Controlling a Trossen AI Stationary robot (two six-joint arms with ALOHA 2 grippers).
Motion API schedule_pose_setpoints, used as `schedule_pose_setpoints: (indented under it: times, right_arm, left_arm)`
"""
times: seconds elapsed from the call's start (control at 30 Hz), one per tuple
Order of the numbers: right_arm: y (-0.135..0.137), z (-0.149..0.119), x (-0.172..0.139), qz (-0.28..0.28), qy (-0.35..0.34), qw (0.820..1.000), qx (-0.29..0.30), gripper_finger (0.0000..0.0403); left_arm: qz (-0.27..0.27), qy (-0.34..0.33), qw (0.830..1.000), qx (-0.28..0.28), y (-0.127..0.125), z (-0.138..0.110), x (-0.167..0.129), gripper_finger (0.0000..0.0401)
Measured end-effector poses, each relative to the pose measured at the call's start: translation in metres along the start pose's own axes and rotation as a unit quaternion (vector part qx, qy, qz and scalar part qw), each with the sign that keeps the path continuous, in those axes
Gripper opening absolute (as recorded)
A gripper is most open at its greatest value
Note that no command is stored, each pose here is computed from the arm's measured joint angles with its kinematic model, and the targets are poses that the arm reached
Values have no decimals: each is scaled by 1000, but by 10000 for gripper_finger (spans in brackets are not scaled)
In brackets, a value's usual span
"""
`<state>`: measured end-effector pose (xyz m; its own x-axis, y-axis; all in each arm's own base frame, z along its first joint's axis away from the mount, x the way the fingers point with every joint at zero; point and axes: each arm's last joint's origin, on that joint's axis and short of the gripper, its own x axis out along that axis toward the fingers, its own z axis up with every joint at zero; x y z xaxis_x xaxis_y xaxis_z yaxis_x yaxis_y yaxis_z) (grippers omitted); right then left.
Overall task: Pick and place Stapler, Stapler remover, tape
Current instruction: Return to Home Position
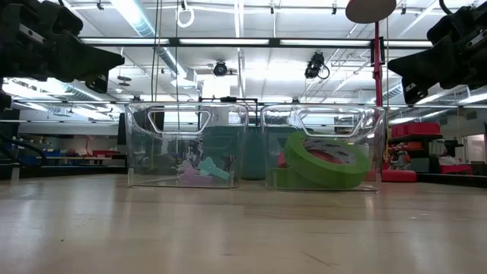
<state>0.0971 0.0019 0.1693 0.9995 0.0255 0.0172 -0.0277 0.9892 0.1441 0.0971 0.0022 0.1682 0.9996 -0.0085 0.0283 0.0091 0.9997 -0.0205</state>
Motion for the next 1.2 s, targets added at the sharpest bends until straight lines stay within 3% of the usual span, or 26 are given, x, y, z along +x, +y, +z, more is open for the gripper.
schedule_pose_setpoints:
  times: [0.33,1.2]
  right_arm:
    - [0,0,0,0,0,1000,0,6]
    - [0,0,0,0,0,1000,0,6]
  left_arm:
    - [-2,-8,1000,4,0,1,0,22]
    - [-1,-13,1000,4,0,2,0,23]
